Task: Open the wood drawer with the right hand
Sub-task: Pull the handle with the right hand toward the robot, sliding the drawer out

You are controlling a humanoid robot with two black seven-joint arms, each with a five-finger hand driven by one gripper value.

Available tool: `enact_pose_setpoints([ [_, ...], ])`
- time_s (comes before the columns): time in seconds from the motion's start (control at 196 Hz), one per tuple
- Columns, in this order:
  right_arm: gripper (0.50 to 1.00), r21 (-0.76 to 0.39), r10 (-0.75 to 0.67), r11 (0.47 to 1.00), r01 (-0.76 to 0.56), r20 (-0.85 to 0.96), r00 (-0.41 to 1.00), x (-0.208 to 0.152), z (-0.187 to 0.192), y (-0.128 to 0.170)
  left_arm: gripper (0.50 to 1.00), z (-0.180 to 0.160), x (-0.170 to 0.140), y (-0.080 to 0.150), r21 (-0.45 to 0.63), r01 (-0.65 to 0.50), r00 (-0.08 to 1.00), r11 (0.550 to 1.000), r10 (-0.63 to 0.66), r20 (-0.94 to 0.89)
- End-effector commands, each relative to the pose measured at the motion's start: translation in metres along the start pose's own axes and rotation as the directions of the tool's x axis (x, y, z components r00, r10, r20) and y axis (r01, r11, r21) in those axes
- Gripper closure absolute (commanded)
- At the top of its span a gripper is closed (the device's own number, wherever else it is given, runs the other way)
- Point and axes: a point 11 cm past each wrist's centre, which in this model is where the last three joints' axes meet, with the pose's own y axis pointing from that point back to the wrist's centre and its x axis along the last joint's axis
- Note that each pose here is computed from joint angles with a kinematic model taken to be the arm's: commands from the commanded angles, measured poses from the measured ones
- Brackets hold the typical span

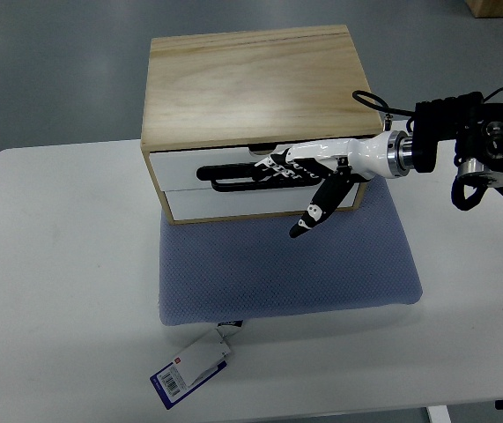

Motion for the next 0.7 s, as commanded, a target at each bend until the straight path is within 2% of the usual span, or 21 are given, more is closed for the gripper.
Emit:
enact_pose_setpoints([
  [0.0, 0.548, 0.002, 0.000, 1.000, 0.000, -0.005, 1.000, 0.000, -0.001, 0.001, 0.500, 0.000, 0.000, 0.000, 0.000, 0.000, 1.000, 1.000, 0.000, 0.000],
  [0.696, 0.550, 0.001, -0.017, 1.000, 0.017, -0.043, 0.999, -0.007, -0.006, 0.013, 0.500, 0.000, 0.000, 0.000, 0.000, 0.000, 1.000, 1.000, 0.000, 0.000],
])
